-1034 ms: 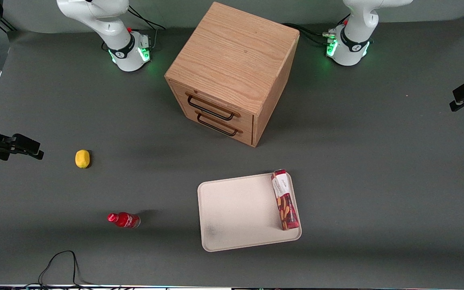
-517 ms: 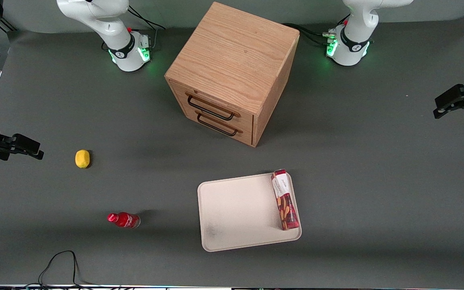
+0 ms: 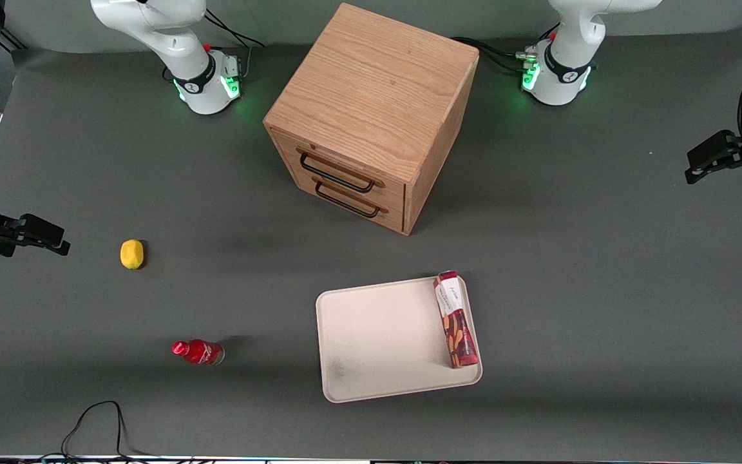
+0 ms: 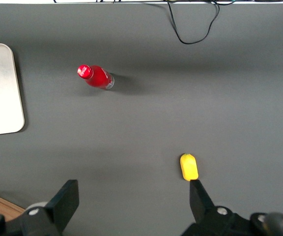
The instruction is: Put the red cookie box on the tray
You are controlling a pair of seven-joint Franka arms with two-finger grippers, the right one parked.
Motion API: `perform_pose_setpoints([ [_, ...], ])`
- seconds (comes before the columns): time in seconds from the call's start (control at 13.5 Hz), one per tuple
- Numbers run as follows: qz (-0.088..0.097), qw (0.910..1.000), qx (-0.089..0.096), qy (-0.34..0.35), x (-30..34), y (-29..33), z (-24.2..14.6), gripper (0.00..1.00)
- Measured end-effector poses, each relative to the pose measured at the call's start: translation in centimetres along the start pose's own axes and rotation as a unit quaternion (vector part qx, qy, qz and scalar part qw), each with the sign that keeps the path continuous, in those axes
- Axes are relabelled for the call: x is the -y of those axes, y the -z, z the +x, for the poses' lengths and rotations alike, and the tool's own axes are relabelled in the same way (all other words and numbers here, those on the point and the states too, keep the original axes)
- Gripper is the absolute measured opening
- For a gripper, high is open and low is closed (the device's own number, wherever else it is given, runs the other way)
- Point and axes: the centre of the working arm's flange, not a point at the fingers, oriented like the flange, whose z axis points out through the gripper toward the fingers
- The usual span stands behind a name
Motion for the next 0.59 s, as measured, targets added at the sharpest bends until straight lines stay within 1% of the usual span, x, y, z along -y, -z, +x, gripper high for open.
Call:
perform_pose_setpoints([
  [0.15,0.000,1.0000,0.001,-0.002,-0.24,0.15,-0.22,1.00],
  [0.37,0.000,0.9999,0.012,-0.001,-0.07,-0.05,-0.44,1.00],
  [0.59,0.000,0.9999,0.013,0.001,0.02,-0.07,-0.48,1.00],
])
